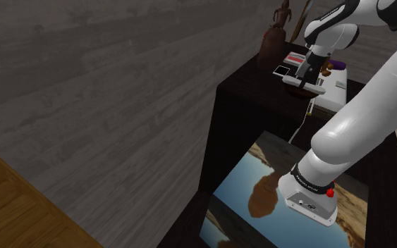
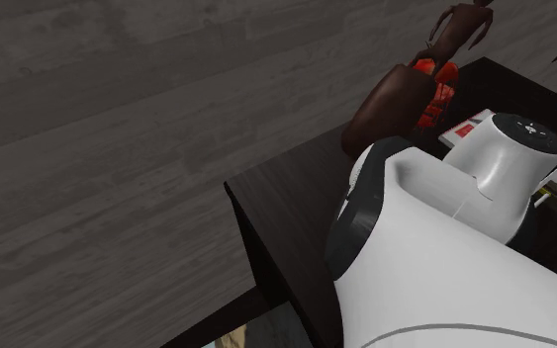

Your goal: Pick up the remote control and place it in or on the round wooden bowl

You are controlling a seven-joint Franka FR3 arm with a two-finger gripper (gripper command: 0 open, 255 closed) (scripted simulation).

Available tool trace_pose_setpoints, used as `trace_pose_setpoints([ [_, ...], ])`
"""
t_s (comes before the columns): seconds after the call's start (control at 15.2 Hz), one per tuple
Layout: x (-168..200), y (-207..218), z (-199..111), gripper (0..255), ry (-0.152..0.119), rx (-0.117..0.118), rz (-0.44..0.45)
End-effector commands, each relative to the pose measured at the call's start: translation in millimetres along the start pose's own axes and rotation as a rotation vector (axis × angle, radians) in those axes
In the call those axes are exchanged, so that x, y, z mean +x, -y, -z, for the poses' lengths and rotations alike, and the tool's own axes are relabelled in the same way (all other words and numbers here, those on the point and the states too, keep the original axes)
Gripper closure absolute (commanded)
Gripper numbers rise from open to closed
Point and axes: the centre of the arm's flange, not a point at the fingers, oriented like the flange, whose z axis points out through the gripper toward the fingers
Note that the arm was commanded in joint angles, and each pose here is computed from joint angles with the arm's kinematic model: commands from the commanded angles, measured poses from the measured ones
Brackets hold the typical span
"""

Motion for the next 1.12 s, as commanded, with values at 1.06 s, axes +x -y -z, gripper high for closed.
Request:
trace_pose_setpoints([
  [1.06,-0.1,0.3,48.7,0,0.001,0.003,0.0],
])
